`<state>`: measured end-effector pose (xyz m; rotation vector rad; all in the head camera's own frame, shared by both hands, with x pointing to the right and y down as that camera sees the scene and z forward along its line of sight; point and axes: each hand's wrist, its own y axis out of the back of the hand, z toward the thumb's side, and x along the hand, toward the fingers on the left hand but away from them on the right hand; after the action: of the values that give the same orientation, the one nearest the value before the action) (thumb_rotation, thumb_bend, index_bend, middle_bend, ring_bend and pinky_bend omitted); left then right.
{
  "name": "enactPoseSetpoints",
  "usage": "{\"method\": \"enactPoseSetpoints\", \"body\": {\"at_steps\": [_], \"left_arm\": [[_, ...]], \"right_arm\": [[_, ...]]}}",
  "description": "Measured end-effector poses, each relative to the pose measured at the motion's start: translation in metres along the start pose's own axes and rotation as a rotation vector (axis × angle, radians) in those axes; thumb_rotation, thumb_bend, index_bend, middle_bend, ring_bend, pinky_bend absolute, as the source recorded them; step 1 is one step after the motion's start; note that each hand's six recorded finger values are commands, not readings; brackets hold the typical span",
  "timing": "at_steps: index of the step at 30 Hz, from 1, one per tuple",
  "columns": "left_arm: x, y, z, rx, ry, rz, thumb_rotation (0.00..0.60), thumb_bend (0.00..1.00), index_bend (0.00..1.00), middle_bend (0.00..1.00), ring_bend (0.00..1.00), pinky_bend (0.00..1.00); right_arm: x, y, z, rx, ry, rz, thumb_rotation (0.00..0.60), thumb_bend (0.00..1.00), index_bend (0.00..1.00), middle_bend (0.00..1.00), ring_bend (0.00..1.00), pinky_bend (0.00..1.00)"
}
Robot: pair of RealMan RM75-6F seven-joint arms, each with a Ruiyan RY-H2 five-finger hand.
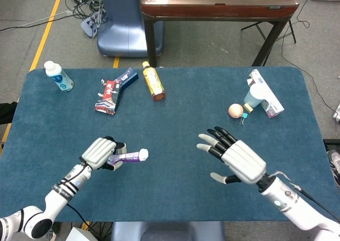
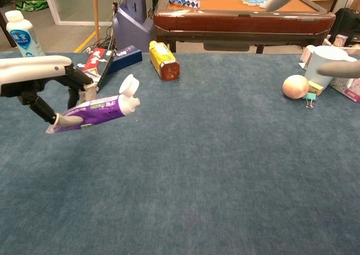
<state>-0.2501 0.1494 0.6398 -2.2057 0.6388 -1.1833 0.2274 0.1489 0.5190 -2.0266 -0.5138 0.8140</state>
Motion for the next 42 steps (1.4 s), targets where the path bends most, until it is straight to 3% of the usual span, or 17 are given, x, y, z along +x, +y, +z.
{"method": "enactPoseSetpoints", "body": {"at_steps": [6,20,32,42], "left_arm": [[0.014,0.008,0.02,-0.007,-0.025,-0.01,0.6,0.45,0.58,0.72,0.51,0.27],[0.037,0.001,0.045,-0.031,-0.045,-0.035,0.6,0.45,0.58,0.72,0.51,0.27],[0.041,0.003,0.043,-0.051,-0.034,-0.03,0.6,0.45,0.58,0.73,0.51,0.27],[0.037,0.005,0.039,-0.054,-0.032,-0.028,0.6,0.45,0.59,0.73,0.51,0.27]], "right_arm": [[-0.035,-0.008,0.02,0.009,0.058,0.026,0.359,0.34,0.21,0.1,0.0,0.0],[-0.093,-0.036,0.048,-0.003,0.11,0.074,0.347,0.34,0.22,0.1,0.0,0.0],[-0.108,-0.061,0.052,0.003,0.106,0.128,0.346,0.34,0.22,0.1,0.0,0.0],[-0.104,-0.063,0.042,0.011,0.072,0.136,0.347,0.34,0.22,0.1,0.0,0.0]]}}
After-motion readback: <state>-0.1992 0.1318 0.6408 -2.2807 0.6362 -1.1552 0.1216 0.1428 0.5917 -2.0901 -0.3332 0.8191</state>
